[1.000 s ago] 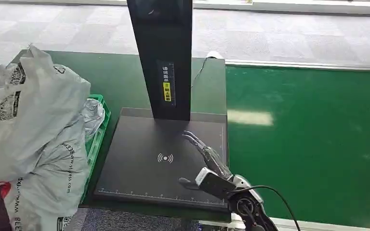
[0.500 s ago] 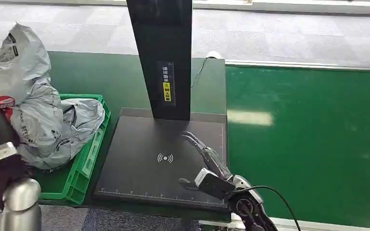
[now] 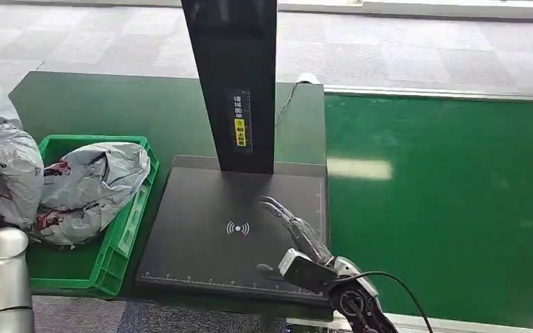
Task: Moved the parcel from conveyor to table for the left to box.
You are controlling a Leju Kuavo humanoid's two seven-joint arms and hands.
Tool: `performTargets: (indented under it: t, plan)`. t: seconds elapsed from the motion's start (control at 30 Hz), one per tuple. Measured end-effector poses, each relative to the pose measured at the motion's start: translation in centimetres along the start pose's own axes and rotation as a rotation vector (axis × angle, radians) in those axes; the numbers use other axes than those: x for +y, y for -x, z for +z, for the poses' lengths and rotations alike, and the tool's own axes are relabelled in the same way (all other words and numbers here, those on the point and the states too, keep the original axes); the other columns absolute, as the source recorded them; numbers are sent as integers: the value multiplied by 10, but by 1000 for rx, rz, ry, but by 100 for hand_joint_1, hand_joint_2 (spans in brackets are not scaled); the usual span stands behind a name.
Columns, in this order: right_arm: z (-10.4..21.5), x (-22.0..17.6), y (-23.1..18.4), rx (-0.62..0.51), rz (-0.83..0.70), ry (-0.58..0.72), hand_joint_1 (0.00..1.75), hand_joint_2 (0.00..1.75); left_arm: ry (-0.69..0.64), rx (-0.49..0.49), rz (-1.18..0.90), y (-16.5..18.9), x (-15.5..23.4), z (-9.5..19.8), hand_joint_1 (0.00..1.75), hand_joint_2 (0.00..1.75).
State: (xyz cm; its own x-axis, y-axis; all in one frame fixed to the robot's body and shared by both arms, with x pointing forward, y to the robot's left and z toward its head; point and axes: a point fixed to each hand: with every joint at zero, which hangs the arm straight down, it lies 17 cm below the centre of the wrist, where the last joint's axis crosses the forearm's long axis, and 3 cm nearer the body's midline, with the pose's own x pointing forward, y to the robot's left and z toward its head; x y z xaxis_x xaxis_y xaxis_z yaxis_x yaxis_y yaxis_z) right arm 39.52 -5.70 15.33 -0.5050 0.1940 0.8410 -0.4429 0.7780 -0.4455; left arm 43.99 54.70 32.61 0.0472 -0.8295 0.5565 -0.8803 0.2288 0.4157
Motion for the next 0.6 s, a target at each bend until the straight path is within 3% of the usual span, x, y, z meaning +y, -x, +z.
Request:
performTargets:
  t: [0.03, 0.1, 0.27, 0.4, 0.6]
  plan:
    - [0, 1, 0, 0, -1, -1, 0, 175, 1, 19, 7, 6, 0, 1, 148, 175]
    - [0, 2, 1, 2, -1, -5, 0, 175, 6, 51, 41, 14, 0, 2, 141, 175]
    - [1, 4, 3, 8, -1, -10, 0, 175, 108, 159, 336, 21, -26, 13, 175, 175]
    - [3, 4, 5, 12, 1, -10, 0, 175, 172, 194, 661, 4, -45, 25, 175, 175]
    - [8, 5, 9, 23, 1, -7, 0, 175, 162, 115, 769, -31, -39, 29, 175, 175]
